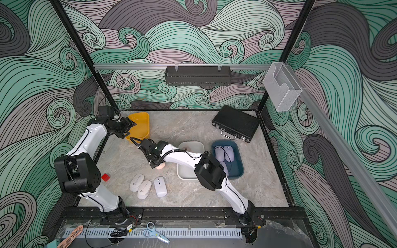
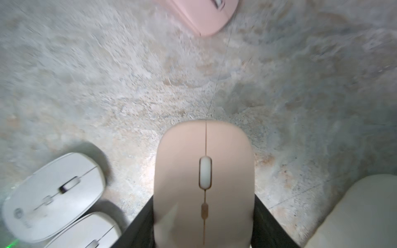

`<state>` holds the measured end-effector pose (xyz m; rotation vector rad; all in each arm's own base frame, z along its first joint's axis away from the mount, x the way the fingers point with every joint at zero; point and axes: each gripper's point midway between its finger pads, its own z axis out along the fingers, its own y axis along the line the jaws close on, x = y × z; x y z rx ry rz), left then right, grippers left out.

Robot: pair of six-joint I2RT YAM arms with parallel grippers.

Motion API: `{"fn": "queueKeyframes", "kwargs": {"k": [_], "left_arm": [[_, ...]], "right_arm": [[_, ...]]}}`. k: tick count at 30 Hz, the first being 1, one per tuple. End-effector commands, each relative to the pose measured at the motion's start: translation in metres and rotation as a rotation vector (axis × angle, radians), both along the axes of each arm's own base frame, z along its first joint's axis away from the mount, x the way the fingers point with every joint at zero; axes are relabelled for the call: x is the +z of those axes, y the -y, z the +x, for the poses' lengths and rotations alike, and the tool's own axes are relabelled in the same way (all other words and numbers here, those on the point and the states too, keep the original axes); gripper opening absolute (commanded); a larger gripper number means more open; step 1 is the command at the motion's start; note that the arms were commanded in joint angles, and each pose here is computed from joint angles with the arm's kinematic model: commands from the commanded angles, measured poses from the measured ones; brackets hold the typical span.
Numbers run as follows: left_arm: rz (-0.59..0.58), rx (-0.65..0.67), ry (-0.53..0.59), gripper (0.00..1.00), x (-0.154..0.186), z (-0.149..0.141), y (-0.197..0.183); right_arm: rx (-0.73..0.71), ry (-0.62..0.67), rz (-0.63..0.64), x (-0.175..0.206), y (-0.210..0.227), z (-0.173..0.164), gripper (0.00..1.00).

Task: Place the mice by color into the storage box
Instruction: Pick up the mouse from the center of the board, then place the mouse in the storage box.

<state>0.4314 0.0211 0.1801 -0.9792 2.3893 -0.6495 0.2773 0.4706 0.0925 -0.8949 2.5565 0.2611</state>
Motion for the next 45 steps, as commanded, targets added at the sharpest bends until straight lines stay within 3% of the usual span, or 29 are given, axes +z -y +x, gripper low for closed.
{"fn": "queueKeyframes", "kwargs": {"k": [1, 7, 10, 14, 28, 45], "left_arm": [[-0.025, -0.013, 0.052, 0.71, 0.015, 0.003, 0.004], [-0.089, -0.116, 0.081, 0.71, 0.020, 0.005, 0.049], [-0.073, -0.196, 0.080, 0.71, 0.022, 0.002, 0.077], [-0.061, -0.250, 0.072, 0.71, 0.020, -0.001, 0.099], [-0.032, -0.293, 0.031, 0.71, 0.007, -0.004, 0.113], [-0.027, -0.296, 0.020, 0.71, 0.002, -0.003, 0.114]], "right_arm": [[-0.098, 0.060, 0.048, 0.045, 0.029, 0.022, 0.51], [-0.316, 0.081, 0.047, 0.069, 0.129, 0.047, 0.49], [-0.420, 0.047, 0.015, 0.054, 0.177, 0.048, 0.48], [-0.486, -0.005, -0.030, 0.024, 0.208, 0.043, 0.48], [-0.545, -0.076, -0.135, -0.046, 0.217, 0.048, 0.45], [-0.570, -0.095, -0.167, -0.073, 0.221, 0.055, 0.50]]}}
